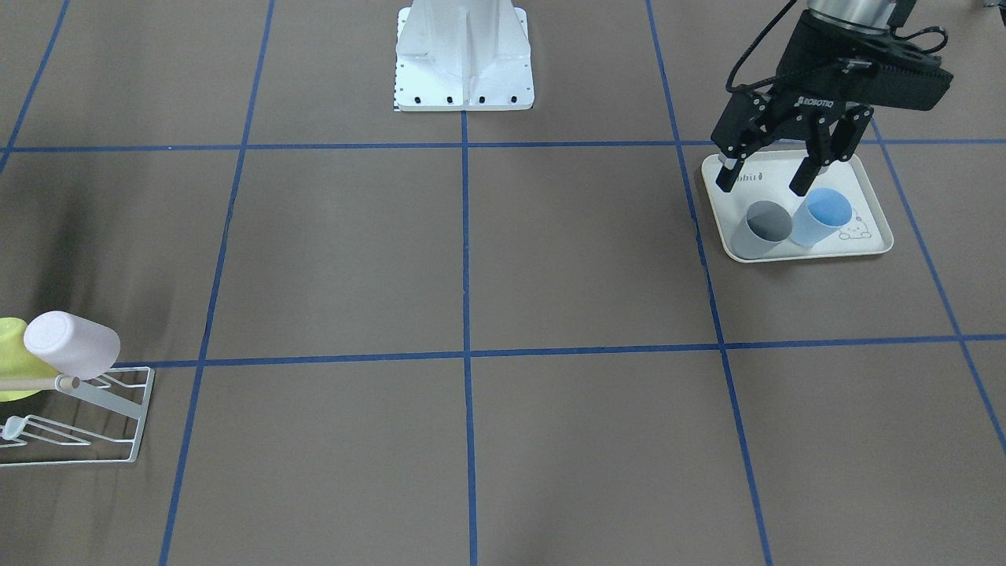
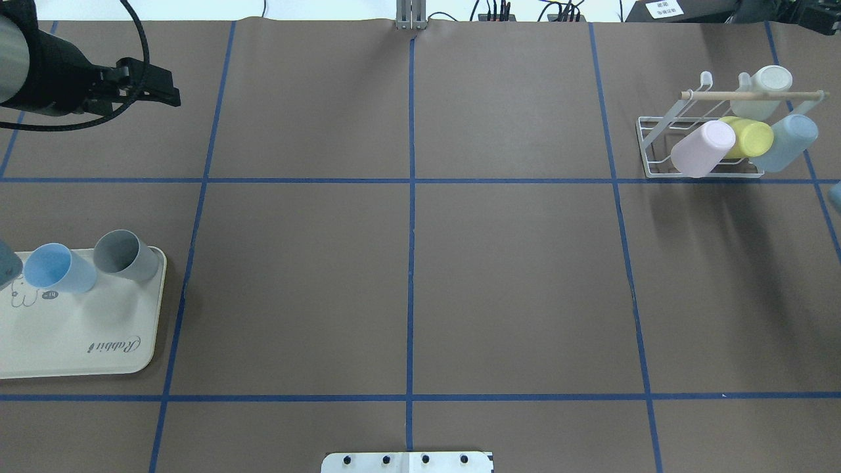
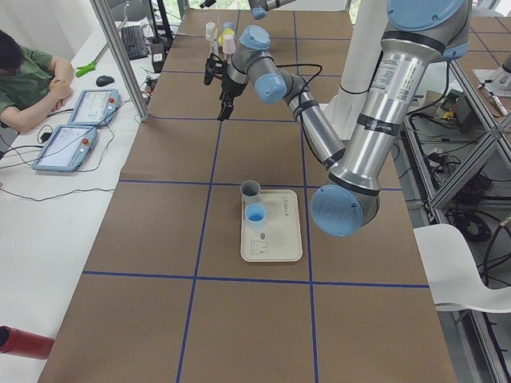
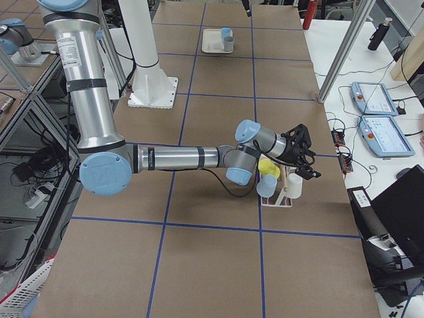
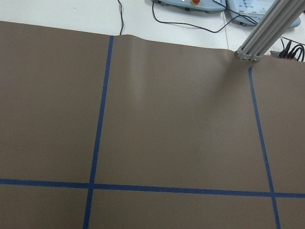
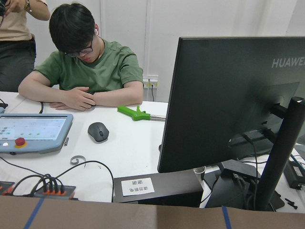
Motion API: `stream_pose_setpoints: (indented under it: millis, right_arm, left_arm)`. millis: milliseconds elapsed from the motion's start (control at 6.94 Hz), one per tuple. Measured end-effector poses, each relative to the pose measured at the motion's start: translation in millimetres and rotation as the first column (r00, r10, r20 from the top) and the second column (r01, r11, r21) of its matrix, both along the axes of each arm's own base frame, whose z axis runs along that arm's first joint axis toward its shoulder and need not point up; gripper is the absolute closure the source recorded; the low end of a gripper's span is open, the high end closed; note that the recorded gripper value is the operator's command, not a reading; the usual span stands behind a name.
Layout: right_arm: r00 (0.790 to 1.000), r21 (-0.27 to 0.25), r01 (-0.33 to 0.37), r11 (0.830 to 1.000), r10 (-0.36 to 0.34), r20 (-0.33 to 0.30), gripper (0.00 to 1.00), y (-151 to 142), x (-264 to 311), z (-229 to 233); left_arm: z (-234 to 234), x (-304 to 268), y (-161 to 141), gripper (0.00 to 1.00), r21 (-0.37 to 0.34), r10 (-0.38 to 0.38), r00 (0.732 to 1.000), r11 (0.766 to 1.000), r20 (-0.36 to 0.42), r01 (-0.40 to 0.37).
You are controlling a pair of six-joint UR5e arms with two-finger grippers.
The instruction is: Transfer IKEA cup to right arm and place on rack
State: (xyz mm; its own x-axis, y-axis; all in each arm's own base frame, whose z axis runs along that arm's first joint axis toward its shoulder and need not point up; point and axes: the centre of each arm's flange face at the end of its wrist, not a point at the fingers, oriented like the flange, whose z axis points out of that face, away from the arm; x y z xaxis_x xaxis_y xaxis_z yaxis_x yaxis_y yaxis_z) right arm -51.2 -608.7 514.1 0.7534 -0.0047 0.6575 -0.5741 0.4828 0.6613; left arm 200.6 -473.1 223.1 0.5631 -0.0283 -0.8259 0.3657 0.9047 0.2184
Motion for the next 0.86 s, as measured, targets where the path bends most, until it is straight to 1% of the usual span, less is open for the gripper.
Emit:
stream_pose_setpoints:
  millis: [144, 288, 432, 576, 720, 864]
  right_arm:
    - [0.999, 0.001, -0.001, 1.000, 0.001, 0.047, 0.00, 1.0, 8.4, -21.9]
    - [0.993, -0.016, -0.011, 1.000, 0.013, 0.115, 0.00, 3.8, 9.3, -54.6]
    - [0.982, -0.044, 0.001, 0.999, 0.007, 0.190, 0.00, 12.0, 4.3, -94.9]
    - [0.967, -0.071, 0.041, 0.997, -0.022, 0.253, 0.00, 25.5, -9.3, -133.3]
    - [0.948, -0.090, 0.089, 0.992, -0.057, 0.313, 0.00, 40.7, -33.0, -162.8]
    - [0.918, -0.098, 0.131, 0.986, -0.084, 0.387, 0.00, 52.2, -60.6, -185.9]
  left_arm:
    - [10.7, -11.8, -3.3, 0.00, 0.008, 0.013, 1.000, 1.000, 0.023, -0.014]
    - [27.8, -28.1, -8.3, 0.00, 0.025, 0.030, 0.997, 0.999, 0.070, -0.032]
    - [49.2, -46.0, -13.4, 0.00, 0.028, 0.066, 0.989, 0.997, 0.133, -0.070]
    - [72.1, -59.0, -17.2, 0.00, 0.008, 0.123, 0.972, 0.992, 0.202, -0.128]
    - [97.1, -65.1, -19.1, 0.00, -0.036, 0.185, 0.951, 0.983, 0.248, -0.182]
    - [123.6, -65.9, -18.0, 0.00, -0.087, 0.248, 0.935, 0.968, 0.254, -0.234]
